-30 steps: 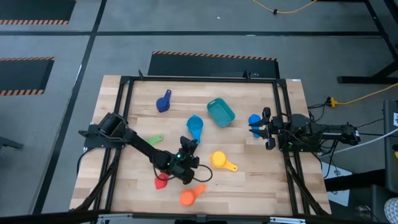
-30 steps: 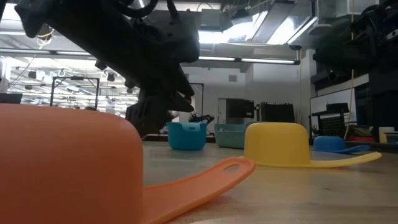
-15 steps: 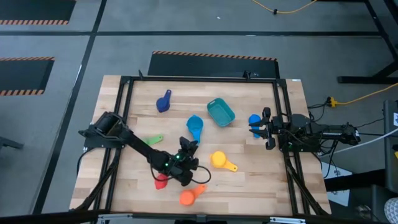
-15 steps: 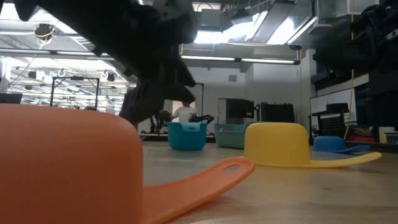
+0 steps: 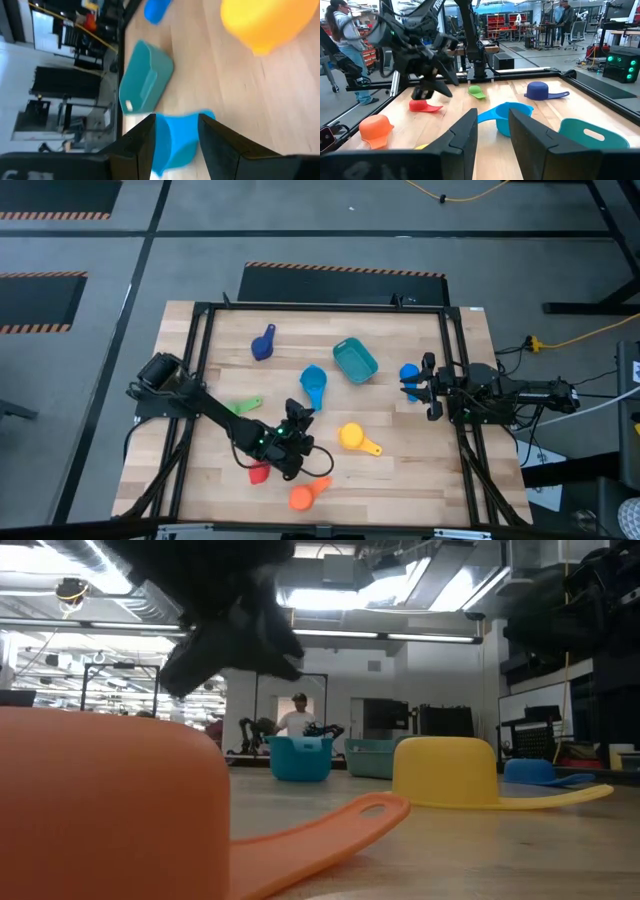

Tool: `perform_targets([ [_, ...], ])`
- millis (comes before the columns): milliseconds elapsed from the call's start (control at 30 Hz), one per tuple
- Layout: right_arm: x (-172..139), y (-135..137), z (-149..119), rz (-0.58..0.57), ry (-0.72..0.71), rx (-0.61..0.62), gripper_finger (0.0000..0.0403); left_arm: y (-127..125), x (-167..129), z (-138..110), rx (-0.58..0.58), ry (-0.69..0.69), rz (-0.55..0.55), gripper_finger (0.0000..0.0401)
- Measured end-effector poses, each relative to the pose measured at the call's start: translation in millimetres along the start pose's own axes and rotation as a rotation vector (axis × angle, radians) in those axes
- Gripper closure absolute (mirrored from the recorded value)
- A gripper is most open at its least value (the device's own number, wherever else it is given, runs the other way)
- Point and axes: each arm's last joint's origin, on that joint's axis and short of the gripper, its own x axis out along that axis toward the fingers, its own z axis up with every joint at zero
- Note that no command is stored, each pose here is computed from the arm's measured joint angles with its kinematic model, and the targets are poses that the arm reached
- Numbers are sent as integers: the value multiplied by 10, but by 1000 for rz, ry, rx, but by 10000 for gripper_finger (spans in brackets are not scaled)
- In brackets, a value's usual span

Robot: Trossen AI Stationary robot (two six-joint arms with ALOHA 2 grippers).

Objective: Nest measuring cups in basket
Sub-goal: Stack the yellow measuring cup on top of the light blue measuring cup

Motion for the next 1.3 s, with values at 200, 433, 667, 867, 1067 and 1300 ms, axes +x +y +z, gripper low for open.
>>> perform_targets([
  [200,1,0,1,0,0,0,288,269,-136,-17,-19,-22,-77,263],
  [433,2,0,6,1,-6,0,288,938,-333,-131,-137,-71,-159,263],
  [667,1,0,6,1,-7,0,288,1435,-300,-636,-343,-172,-300,263],
  [867,1,1,16,1,-16,0,288,1440,-174,-1087,-533,-378,-392,263],
  [1067,1,2,21,2,-22,4,288,1296,-215,-1373,-615,-488,-464,263],
  [1300,1,2,32,3,-33,4,288,1074,-273,-1666,-672,-569,-443,263],
])
